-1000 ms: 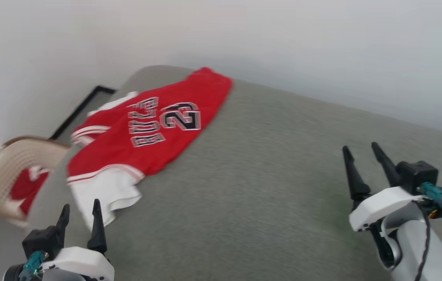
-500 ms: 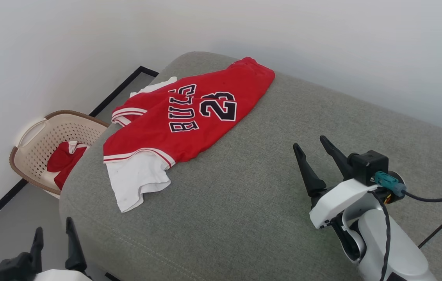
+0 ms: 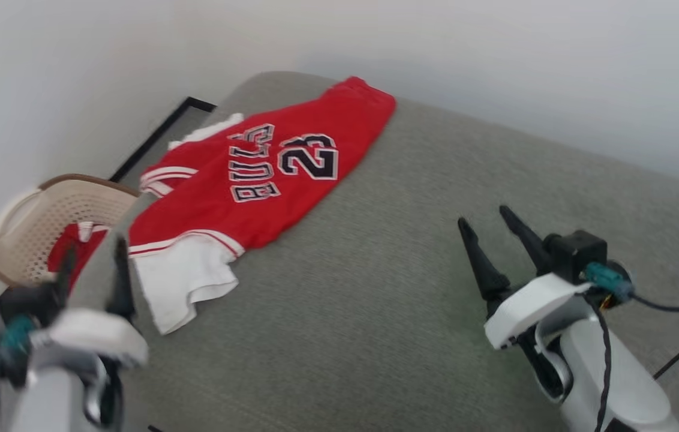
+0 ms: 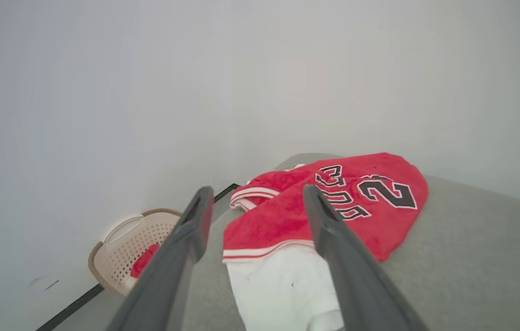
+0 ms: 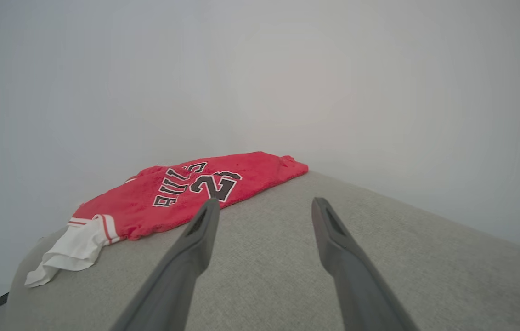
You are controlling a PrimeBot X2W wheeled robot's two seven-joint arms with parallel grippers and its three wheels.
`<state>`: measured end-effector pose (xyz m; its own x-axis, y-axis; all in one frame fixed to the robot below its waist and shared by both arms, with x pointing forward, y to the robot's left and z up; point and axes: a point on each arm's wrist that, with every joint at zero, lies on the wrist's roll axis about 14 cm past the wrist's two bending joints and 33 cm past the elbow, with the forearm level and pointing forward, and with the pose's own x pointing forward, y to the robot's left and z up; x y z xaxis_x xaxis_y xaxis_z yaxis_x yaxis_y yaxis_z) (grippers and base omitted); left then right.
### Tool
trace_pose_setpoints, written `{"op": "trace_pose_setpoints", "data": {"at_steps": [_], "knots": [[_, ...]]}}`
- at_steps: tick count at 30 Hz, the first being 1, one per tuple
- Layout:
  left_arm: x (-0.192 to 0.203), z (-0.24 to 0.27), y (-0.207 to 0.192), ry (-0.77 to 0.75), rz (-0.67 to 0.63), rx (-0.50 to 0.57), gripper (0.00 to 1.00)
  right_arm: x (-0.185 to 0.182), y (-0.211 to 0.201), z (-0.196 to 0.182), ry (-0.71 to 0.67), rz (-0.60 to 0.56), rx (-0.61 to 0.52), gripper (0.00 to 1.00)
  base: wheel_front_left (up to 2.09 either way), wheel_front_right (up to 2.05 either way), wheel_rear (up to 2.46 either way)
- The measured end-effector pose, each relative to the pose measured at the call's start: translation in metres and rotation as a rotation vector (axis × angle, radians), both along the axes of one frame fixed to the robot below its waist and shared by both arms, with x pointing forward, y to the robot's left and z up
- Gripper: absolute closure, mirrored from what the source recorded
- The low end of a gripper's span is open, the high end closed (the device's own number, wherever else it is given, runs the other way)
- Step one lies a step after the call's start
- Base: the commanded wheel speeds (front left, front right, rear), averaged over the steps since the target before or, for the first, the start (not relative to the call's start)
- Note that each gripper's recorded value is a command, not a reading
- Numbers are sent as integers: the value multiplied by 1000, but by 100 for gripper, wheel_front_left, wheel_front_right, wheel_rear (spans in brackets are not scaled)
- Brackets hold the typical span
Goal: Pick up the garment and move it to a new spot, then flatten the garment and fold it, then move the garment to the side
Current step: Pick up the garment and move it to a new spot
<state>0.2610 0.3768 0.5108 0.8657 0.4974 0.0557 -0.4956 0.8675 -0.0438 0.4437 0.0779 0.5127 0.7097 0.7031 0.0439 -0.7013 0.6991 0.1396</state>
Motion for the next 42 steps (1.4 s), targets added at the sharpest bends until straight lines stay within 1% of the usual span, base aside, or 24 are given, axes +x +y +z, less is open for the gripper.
{"op": "trace_pose_setpoints", "data": {"at_steps": [3,7,11,14,17,19,24,29,31,33,35,37,38,39,40,41,42], "knots": [[35,15,19,17,-29,34,0,13,-18,-3,-7,-38,-9,0,0,0,0],[84,13,37,126,-65,4,0,30,-46,-19,17,-98,-22,0,0,0,0],[123,-12,45,275,-85,-157,0,43,-68,-33,43,-152,-19,0,0,0,0],[141,-36,47,427,-105,-258,0,50,-81,-46,65,-183,-22,0,0,0,0],[149,-67,42,597,-123,-356,0,56,-93,-60,87,-206,-32,0,0,0,0],[155,-84,37,668,-132,-442,0,61,-99,-66,95,-218,-35,0,0,0,0],[160,-120,30,839,-141,-538,0,69,-111,-81,107,-234,-47,0,0,0,0],[170,-151,18,928,-144,-632,0,77,-122,-94,116,-252,-57,0,0,0,0],[173,-160,17,964,-142,-653,0,78,-126,-102,127,-257,-65,0,0,0,0],[174,-167,17,1001,-142,-652,0,79,-128,-106,130,-259,-64,0,0,0,0],[179,-173,15,1015,-146,-673,0,82,-129,-109,128,-260,-62,0,0,0,0],[180,-177,13,1038,-154,-667,0,84,-129,-111,124,-258,-61,0,0,0,0],[181,-179,13,1048,-159,-660,5,85,-129,-112,123,-255,-64,0,0,0,0],[182,-180,12,1049,-164,-662,28,85,-129,-113,122,-253,-64,0,0,0,0],[183,-181,10,1049,-168,-664,56,86,-128,-113,119,-250,-66,0,0,0,0],[184,-180,9,1047,-176,-666,100,86,-127,-113,117,-246,-66,0,0,0,0],[186,-179,7,1038,-183,-671,100,87,-126,-112,115,-246,-64,0,0,0,0]]}}
